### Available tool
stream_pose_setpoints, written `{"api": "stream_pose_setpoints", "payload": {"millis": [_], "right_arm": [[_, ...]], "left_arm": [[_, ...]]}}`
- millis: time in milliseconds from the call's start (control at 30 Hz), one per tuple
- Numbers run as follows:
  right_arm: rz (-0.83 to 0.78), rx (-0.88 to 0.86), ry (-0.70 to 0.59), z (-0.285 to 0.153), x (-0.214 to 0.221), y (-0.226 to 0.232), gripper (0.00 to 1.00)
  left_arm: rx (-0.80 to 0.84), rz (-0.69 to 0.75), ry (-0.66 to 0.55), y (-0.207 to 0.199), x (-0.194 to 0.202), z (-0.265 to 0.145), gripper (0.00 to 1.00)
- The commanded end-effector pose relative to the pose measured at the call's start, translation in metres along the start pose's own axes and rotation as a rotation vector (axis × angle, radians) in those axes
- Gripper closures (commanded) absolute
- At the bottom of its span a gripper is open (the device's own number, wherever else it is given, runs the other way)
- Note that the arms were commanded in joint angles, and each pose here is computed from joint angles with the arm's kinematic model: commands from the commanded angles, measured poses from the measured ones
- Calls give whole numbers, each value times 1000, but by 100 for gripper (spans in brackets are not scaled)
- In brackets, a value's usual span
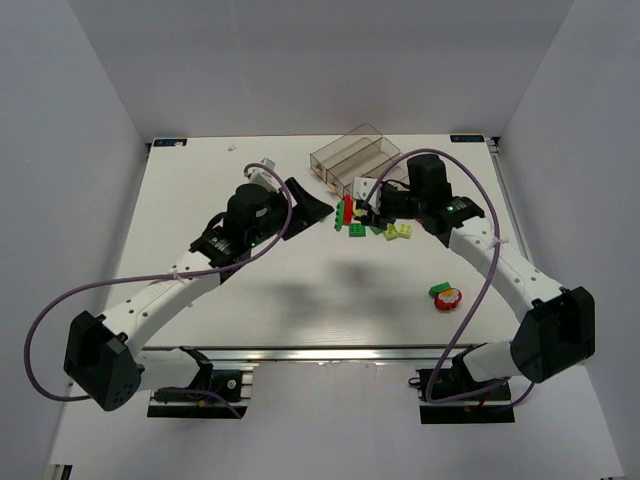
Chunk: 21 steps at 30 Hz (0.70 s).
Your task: Sort the legos into containers by color
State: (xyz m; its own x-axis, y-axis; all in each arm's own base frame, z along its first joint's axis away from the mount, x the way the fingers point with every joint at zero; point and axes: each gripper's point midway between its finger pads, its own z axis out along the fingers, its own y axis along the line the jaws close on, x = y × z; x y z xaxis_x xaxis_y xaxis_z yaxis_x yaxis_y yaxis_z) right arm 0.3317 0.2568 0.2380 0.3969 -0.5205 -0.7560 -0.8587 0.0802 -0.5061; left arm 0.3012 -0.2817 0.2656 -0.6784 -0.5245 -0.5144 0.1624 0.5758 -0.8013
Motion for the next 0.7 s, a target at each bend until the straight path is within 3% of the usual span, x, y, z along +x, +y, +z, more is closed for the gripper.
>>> {"api": "stream_pose_setpoints", "payload": {"millis": [0,267,667], "right_arm": [[-173,54,-67,-8,-26,-11,100],[-175,56,-115,-10,-34,-6,100],[-184,77,-173,-15,-45,-3,100]], "left_arm": [[103,0,38,-17,6,4,18],[193,23,83,-26,17,8,28],[224,30,123,-22,29,10,28]]}}
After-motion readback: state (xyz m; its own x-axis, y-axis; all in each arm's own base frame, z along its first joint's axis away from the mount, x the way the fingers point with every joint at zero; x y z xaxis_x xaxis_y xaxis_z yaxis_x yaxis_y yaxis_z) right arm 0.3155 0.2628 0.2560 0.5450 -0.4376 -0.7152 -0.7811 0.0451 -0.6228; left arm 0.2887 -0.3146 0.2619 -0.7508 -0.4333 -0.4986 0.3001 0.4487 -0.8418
